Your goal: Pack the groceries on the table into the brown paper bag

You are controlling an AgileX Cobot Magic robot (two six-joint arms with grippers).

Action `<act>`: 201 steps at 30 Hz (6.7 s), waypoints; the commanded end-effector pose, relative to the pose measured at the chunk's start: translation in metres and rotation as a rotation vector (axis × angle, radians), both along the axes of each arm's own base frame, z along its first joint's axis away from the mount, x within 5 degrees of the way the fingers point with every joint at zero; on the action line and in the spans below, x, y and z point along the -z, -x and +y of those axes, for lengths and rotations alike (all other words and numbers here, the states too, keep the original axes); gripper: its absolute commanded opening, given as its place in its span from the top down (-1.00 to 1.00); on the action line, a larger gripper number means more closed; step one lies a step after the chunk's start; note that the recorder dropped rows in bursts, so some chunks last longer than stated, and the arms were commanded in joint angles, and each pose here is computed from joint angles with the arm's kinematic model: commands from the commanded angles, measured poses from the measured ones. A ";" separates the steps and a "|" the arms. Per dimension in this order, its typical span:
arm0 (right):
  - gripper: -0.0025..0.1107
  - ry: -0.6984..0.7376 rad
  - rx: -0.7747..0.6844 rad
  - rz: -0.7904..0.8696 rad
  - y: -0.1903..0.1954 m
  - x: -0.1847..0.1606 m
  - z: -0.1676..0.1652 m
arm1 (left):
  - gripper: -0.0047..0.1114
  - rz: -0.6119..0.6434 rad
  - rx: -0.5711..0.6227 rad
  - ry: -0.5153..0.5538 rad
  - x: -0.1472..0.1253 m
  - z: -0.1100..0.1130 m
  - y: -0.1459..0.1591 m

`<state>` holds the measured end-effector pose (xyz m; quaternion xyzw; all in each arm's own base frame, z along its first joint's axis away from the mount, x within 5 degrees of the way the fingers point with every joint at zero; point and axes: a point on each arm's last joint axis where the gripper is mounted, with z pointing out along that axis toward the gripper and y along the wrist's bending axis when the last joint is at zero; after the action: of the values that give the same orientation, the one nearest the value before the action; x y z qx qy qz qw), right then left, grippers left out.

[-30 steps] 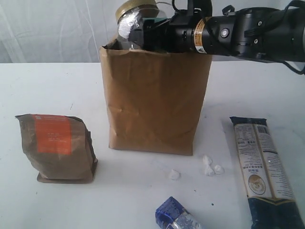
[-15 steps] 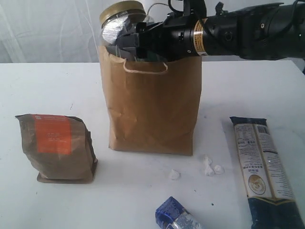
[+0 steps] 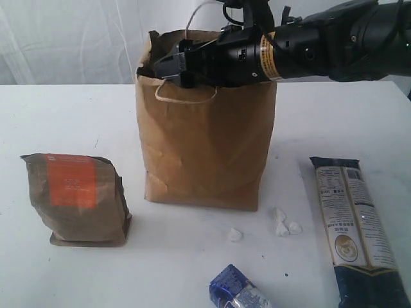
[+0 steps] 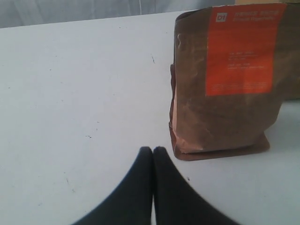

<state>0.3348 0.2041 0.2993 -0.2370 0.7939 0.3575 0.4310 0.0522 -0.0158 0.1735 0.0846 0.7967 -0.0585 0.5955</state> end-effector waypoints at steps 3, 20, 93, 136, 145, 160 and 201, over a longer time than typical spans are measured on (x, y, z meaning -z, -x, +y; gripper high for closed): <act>-0.58 -0.016 -0.029 0.013 0.004 -0.004 0.000 | 0.92 -0.016 -0.004 0.018 -0.001 0.000 0.000; -0.58 0.011 0.003 -0.250 0.026 -0.060 -0.017 | 0.92 -0.031 -0.010 0.023 -0.002 0.000 -0.001; 0.96 -0.098 0.934 -0.501 0.217 -0.006 -0.209 | 0.92 -0.225 -0.120 0.161 -0.021 0.008 -0.005; 0.96 0.189 0.945 -1.098 0.316 -0.026 -0.198 | 0.92 -0.128 -0.086 0.156 -0.013 0.005 -0.004; 0.96 0.232 1.001 -0.986 0.307 -0.008 -0.205 | 0.92 -0.128 -0.086 0.156 -0.013 0.005 -0.004; 0.96 0.158 1.022 -0.723 0.280 0.077 -0.211 | 0.92 -0.128 -0.086 0.156 -0.013 0.005 -0.004; 0.96 0.166 1.032 -0.419 0.279 0.101 -0.212 | 0.92 -0.369 -0.216 0.570 -0.039 0.016 -0.004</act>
<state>0.0559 -0.0082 0.1988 0.0850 0.7294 -0.0197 0.6785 0.0570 -0.0004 0.2109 -0.1522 0.6426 -0.1913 0.7261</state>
